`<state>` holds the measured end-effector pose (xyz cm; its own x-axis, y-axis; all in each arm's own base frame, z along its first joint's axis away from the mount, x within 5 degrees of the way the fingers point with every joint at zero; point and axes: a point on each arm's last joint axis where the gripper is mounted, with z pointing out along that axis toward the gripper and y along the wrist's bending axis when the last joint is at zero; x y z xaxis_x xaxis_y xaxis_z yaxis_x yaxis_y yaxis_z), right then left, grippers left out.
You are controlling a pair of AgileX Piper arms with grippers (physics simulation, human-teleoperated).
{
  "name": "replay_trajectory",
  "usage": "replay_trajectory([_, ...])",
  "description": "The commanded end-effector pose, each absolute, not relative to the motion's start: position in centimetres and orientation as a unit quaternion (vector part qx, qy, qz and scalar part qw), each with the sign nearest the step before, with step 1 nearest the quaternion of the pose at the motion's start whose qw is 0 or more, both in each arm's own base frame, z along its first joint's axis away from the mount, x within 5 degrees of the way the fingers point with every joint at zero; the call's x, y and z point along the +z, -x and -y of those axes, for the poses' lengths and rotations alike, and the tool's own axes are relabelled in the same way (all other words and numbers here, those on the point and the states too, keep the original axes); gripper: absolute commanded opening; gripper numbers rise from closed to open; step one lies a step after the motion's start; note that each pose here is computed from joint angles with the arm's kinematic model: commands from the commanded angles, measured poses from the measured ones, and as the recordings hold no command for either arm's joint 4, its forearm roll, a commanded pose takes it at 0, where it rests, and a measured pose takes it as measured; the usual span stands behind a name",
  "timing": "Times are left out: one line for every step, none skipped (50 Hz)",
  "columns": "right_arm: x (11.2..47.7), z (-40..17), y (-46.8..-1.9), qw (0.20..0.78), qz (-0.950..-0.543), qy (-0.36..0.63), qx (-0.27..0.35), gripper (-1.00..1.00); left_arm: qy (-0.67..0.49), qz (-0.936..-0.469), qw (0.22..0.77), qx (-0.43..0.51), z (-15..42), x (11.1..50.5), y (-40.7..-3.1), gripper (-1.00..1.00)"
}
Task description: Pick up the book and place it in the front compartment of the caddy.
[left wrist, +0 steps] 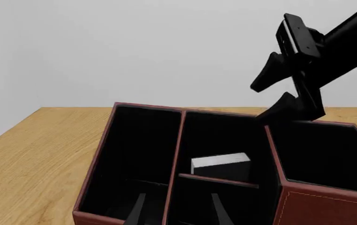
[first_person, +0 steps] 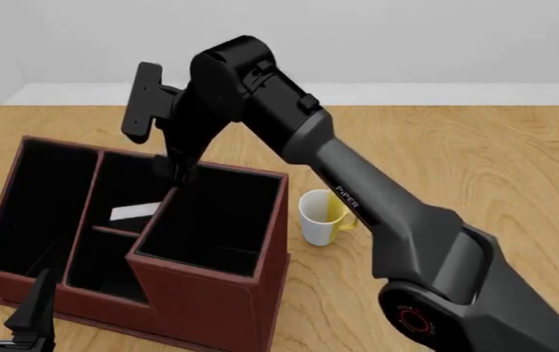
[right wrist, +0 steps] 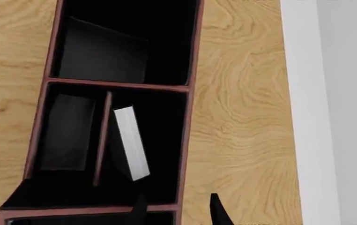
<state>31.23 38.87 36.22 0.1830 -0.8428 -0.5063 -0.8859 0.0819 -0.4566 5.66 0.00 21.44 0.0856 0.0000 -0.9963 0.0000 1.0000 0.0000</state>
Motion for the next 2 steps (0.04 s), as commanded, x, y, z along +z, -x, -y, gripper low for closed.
replay_trajectory([37.43, -38.63, -30.42, 0.374, -0.634, 0.676, 0.032, 1.0, 0.0, -0.676, 0.737, 0.0, 0.0, 21.44, -5.66, 1.0])
replay_trajectory([37.93, -38.56, -30.12, 0.379, -0.631, 0.676, 0.033, 1.0, 0.0, -0.676, 0.737, 0.0, 0.0, 21.44, -5.66, 1.0])
